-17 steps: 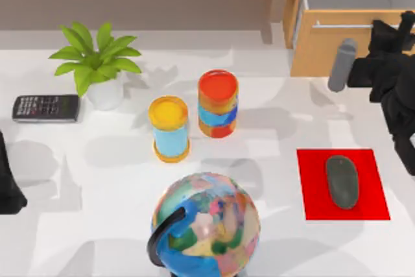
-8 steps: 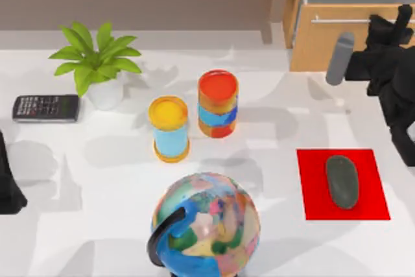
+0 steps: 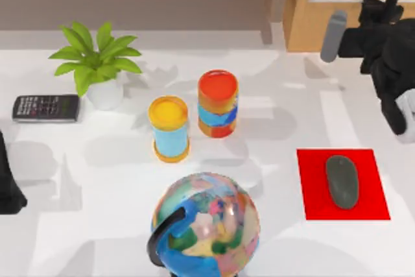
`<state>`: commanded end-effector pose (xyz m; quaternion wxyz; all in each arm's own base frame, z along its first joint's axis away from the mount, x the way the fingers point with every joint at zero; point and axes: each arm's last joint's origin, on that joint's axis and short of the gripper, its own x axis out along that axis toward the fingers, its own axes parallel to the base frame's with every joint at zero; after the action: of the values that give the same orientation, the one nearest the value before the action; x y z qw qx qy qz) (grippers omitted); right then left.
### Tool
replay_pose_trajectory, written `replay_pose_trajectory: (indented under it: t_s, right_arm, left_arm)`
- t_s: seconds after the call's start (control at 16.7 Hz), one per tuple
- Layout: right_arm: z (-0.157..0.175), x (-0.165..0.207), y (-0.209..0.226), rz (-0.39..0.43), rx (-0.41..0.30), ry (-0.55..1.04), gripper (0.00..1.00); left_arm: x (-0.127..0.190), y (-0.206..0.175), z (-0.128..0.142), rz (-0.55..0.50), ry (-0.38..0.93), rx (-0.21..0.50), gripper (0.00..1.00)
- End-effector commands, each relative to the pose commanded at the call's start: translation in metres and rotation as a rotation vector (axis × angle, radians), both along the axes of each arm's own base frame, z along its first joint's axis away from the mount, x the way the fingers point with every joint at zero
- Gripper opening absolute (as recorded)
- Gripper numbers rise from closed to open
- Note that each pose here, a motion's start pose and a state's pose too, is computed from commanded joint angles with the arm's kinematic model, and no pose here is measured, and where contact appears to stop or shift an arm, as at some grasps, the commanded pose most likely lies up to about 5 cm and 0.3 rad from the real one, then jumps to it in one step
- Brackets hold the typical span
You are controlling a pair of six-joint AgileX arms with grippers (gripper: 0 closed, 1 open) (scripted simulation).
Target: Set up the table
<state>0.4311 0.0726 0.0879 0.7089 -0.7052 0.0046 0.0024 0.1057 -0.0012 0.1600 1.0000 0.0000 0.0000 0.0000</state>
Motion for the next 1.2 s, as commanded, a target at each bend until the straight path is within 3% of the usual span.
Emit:
replay_pose_trajectory:
  t_s: [0.36, 1.14, 1.2]
  right_arm:
    - [0.0005, 0.008, -0.0005, 0.0, 0.0, 0.0, 0.0]
    - [0.0005, 0.008, -0.0005, 0.0, 0.0, 0.0, 0.98]
    - [0.0005, 0.008, -0.0005, 0.0, 0.0, 0.0, 1.0]
  left_arm:
    - [0.0, 0.0, 0.0, 0.0, 0.0, 0.0, 1.0]
    - [0.0, 0.0, 0.0, 0.0, 0.0, 0.0, 1.0]
    - [0.0, 0.0, 0.0, 0.0, 0.0, 0.0, 1.0]
